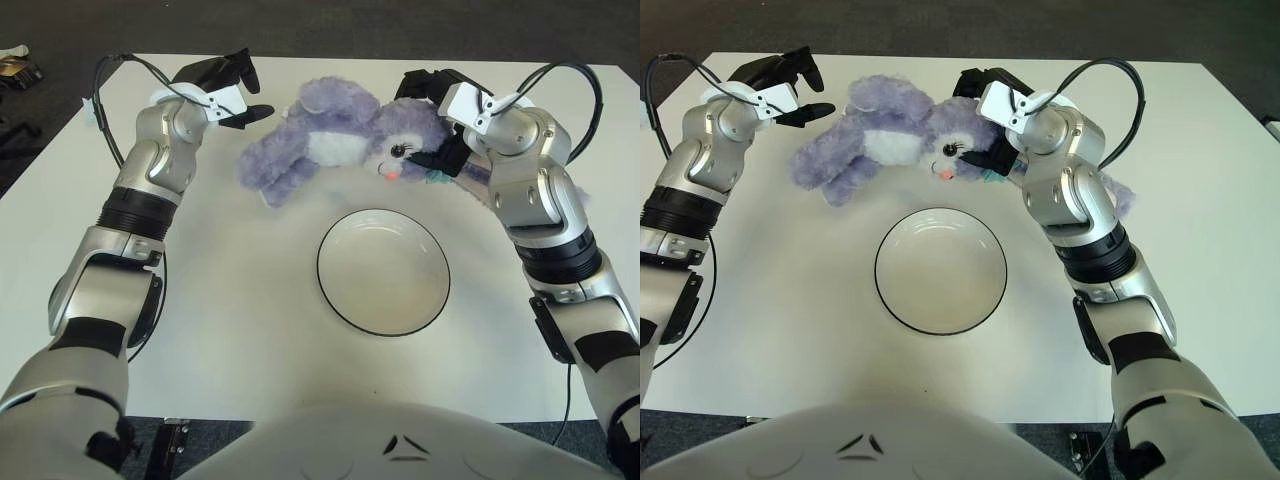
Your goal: Put the doll into the plate.
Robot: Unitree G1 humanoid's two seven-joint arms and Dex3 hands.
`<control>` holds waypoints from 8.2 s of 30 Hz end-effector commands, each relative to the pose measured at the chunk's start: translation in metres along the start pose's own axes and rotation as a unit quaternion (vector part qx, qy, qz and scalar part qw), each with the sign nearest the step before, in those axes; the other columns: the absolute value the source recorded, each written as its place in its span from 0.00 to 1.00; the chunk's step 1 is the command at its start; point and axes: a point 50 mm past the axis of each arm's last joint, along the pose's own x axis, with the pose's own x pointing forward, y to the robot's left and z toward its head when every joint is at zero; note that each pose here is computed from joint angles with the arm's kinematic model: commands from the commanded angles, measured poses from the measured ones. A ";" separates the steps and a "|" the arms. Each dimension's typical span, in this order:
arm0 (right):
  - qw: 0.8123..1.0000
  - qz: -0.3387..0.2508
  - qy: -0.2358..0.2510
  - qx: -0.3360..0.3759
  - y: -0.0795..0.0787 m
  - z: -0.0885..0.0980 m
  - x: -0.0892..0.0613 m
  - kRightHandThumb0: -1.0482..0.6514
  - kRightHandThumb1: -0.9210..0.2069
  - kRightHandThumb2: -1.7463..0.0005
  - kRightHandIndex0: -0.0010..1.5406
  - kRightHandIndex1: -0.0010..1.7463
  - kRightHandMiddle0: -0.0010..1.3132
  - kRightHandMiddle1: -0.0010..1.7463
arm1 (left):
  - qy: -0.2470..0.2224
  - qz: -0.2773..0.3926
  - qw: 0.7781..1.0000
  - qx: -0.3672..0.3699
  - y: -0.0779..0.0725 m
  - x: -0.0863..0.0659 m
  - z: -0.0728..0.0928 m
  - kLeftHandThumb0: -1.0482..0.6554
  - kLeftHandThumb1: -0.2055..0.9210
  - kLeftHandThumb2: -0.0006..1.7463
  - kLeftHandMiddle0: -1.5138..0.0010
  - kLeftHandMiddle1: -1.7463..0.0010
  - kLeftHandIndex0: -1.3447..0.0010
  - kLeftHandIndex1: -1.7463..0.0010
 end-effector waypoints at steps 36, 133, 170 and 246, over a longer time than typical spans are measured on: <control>0.996 0.020 -0.040 0.071 -0.022 -0.031 -0.058 0.62 0.90 0.00 0.59 0.96 0.55 1.00 | 0.108 0.050 0.991 -0.060 -0.005 0.012 -0.038 0.21 0.87 0.47 1.00 0.26 1.00 0.04; 0.988 0.091 -0.035 0.120 0.017 -0.061 -0.099 0.61 0.89 0.00 0.57 0.97 0.56 1.00 | 0.087 0.023 0.993 -0.076 -0.014 0.016 -0.036 0.23 0.77 0.52 0.97 0.26 1.00 0.05; 0.991 0.086 0.005 0.098 0.015 -0.057 -0.101 0.36 0.79 0.24 0.00 0.73 0.00 0.87 | 0.079 0.015 0.994 -0.074 -0.017 0.015 -0.037 0.24 0.73 0.54 0.96 0.26 1.00 0.04; 0.985 0.100 0.007 0.141 -0.030 -0.071 -0.103 0.14 0.50 0.44 0.01 0.69 0.00 0.75 | -0.072 0.070 0.914 -0.392 -0.008 -0.027 0.010 0.52 0.84 0.41 0.76 0.20 0.78 0.00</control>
